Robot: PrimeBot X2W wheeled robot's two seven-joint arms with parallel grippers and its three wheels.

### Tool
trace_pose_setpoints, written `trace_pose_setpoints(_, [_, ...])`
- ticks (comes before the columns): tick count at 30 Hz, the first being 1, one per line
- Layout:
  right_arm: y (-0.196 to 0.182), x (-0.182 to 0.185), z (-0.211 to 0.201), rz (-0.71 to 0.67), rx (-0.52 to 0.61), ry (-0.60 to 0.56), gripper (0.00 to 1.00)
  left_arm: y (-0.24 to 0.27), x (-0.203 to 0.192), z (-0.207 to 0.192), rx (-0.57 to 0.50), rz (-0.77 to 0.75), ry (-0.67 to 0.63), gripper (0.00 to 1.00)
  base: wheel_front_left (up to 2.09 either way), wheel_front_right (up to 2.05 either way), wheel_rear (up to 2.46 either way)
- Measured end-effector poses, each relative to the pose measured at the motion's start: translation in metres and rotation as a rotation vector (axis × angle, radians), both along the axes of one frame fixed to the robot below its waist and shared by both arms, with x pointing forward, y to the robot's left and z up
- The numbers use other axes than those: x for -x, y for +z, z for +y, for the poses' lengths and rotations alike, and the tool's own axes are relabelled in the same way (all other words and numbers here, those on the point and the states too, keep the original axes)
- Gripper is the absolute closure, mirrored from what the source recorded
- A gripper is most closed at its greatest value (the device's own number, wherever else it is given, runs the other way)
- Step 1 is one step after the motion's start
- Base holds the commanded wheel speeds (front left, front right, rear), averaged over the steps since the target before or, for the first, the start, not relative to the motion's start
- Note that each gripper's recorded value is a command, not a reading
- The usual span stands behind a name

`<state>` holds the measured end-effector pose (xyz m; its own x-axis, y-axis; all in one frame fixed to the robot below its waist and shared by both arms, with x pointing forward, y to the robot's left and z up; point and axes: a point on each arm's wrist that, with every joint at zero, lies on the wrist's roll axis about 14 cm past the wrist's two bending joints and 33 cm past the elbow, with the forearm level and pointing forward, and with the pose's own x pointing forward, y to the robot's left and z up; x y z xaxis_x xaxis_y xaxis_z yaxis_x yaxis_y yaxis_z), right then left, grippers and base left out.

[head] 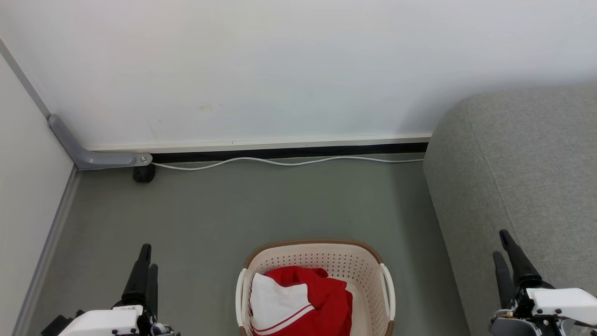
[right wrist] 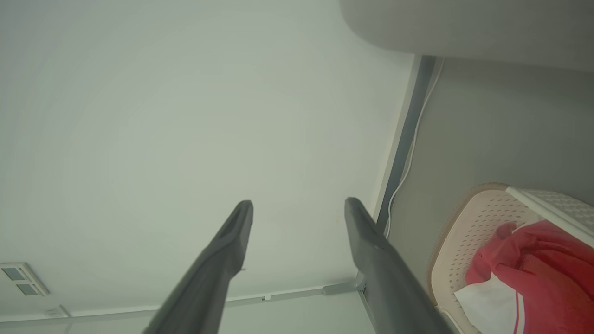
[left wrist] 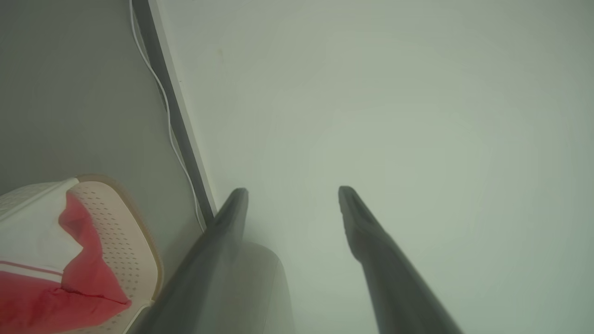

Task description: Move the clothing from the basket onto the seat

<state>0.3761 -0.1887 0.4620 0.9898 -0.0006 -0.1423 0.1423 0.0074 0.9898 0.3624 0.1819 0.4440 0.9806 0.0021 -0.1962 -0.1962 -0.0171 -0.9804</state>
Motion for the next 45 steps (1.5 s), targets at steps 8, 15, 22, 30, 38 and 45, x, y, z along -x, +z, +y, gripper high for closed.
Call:
trace_pose_setpoints(8, [0.003,-0.006,0.004,-0.005,0.051,0.015,0.00,0.003,-0.005,0.000,-0.068,-0.006,-0.011,0.00,0.00,0.00,0.00])
trace_pose_setpoints(15, [0.008,-0.014,0.005,-0.016,0.117,0.029,0.00,0.009,-0.012,0.000,-0.151,-0.021,-0.022,0.00,0.00,0.00,0.00])
trace_pose_setpoints(22, [0.008,-0.019,0.003,-0.013,0.228,0.041,0.00,0.011,-0.016,0.000,-0.256,-0.028,-0.036,0.00,0.00,0.00,0.00])
trace_pose_setpoints(30, [0.008,-0.023,0.001,-0.010,0.342,0.052,0.00,0.014,-0.020,0.000,-0.373,-0.036,-0.057,0.00,0.00,0.00,0.00])
trace_pose_setpoints(38, [0.015,-0.029,0.001,-0.032,0.479,0.068,0.00,0.016,-0.023,-0.001,-0.541,-0.047,-0.098,0.00,0.00,0.00,0.00])
trace_pose_setpoints(45, [0.019,-0.034,0.007,-0.050,0.618,0.105,0.00,0.020,-0.027,-0.003,-0.675,-0.062,-0.124,0.00,0.00,0.00,0.00])
